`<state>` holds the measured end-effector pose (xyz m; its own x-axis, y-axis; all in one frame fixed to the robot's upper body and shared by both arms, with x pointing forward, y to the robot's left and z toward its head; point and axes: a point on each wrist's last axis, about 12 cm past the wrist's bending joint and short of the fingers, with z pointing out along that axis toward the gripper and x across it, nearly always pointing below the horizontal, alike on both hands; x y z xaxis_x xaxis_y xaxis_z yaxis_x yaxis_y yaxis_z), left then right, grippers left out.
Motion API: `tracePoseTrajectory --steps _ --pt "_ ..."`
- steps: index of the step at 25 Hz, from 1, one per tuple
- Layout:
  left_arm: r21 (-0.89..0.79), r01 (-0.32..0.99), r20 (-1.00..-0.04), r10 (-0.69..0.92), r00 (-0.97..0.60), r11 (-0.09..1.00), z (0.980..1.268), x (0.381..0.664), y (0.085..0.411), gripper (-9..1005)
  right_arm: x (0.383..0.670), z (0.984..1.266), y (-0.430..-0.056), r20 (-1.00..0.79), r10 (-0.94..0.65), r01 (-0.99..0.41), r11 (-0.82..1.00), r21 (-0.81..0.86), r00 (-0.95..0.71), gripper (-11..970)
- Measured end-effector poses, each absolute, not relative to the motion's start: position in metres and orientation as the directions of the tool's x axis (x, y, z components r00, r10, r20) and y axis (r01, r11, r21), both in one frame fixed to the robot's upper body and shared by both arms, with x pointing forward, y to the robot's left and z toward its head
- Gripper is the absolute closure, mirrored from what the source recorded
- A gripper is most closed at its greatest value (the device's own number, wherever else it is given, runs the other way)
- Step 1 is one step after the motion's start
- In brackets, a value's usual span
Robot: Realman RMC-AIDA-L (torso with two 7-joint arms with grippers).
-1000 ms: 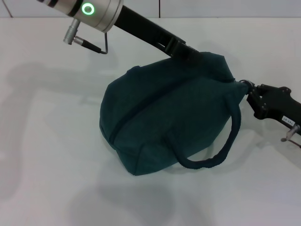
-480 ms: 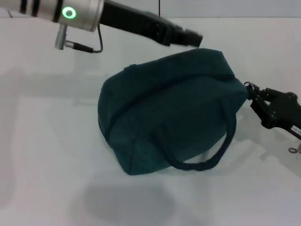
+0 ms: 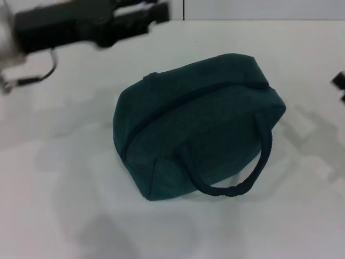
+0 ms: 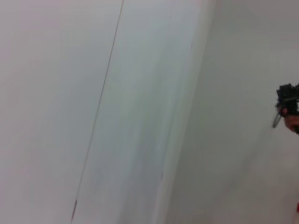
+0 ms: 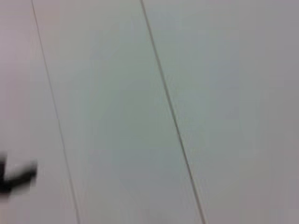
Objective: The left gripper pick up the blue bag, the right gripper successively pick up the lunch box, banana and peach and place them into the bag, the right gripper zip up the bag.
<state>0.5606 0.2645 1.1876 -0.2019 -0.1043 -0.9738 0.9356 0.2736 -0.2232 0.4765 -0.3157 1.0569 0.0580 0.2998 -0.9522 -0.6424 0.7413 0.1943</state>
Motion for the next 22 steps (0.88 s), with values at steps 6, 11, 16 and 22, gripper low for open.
tracePoseTrajectory --steps 6,11,16,22 --pt "-0.168 0.955 -0.982 -0.123 -0.142 0.243 1.162 0.515 0.291 429 0.474 1.106 -0.343 -0.904 0.409 -0.81 0.569 0.143 0.127 338" --pt "-0.092 0.957 -0.986 -0.157 -0.049 0.277 1.149 0.489 0.301 369 0.509 1.153 -0.329 -0.942 0.336 -0.941 0.319 0.115 -0.001 209" --pt "-0.067 0.956 -0.992 -0.118 -0.034 0.284 1.142 0.483 0.304 361 0.549 1.169 -0.285 -0.983 0.131 -0.974 0.166 0.153 -0.132 198" --pt "-0.038 0.957 -0.994 -0.109 -0.007 0.289 1.14 0.483 0.3 313 0.571 1.173 -0.245 -0.989 -0.049 -0.985 0.103 0.135 -0.141 189"
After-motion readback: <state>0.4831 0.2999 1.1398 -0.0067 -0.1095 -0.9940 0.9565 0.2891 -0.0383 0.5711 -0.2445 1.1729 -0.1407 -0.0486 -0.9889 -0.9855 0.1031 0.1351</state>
